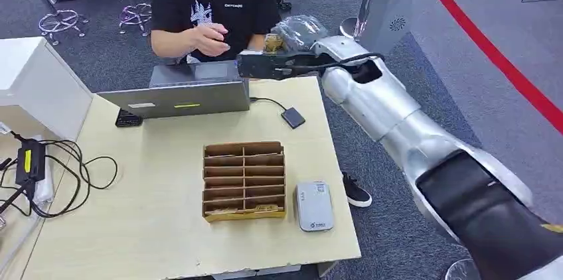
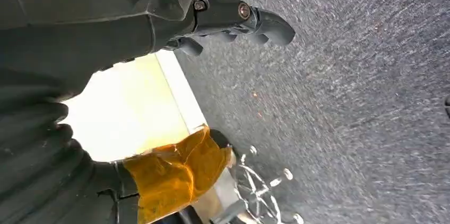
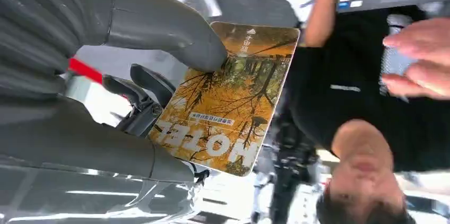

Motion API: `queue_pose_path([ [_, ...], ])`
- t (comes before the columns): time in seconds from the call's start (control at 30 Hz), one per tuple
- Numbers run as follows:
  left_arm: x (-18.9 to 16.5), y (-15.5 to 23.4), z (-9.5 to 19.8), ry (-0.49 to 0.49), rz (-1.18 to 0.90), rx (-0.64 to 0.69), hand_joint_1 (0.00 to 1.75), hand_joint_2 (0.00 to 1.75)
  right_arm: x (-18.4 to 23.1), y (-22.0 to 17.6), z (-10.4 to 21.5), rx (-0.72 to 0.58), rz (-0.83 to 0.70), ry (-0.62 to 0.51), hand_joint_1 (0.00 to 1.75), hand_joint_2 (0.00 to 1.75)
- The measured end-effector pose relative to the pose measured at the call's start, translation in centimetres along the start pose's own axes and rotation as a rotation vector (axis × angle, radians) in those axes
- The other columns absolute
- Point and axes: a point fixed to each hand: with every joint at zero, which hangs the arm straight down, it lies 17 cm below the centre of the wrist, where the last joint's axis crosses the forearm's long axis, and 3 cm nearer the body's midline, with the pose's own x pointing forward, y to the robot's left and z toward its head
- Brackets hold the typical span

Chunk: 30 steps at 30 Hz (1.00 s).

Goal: Pass the card to the sensor for recognition and then transmit it.

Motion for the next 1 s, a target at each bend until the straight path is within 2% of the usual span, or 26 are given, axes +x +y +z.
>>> queue_pose_path([
  [0.1,0.7,0.4,0.2,-0.002,-0.027,-0.001,0.0,1.75,0.2,1.7,-0.7,0.058,-0.034,0.061,1.75,1.75],
  [0.27,1.3,0.8,0.3,-0.006,-0.045,0.006,0.0,1.75,0.4,3.7,-0.9,0.11,-0.062,0.091,1.75,1.75],
  [0.53,1.3,0.7,0.4,-0.006,-0.056,0.001,0.0,1.75,-0.8,4.1,-0.9,0.092,-0.065,0.146,1.75,1.75],
  [0.97,1.4,0.7,0.4,-0.005,-0.061,0.002,0.0,1.75,-0.8,4.7,-0.9,0.101,-0.068,0.155,1.75,1.75],
  [1.0,1.4,0.8,0.4,-0.005,-0.062,0.004,0.0,1.75,-0.5,4.1,-1.1,0.064,-0.073,0.137,0.0,1.75],
])
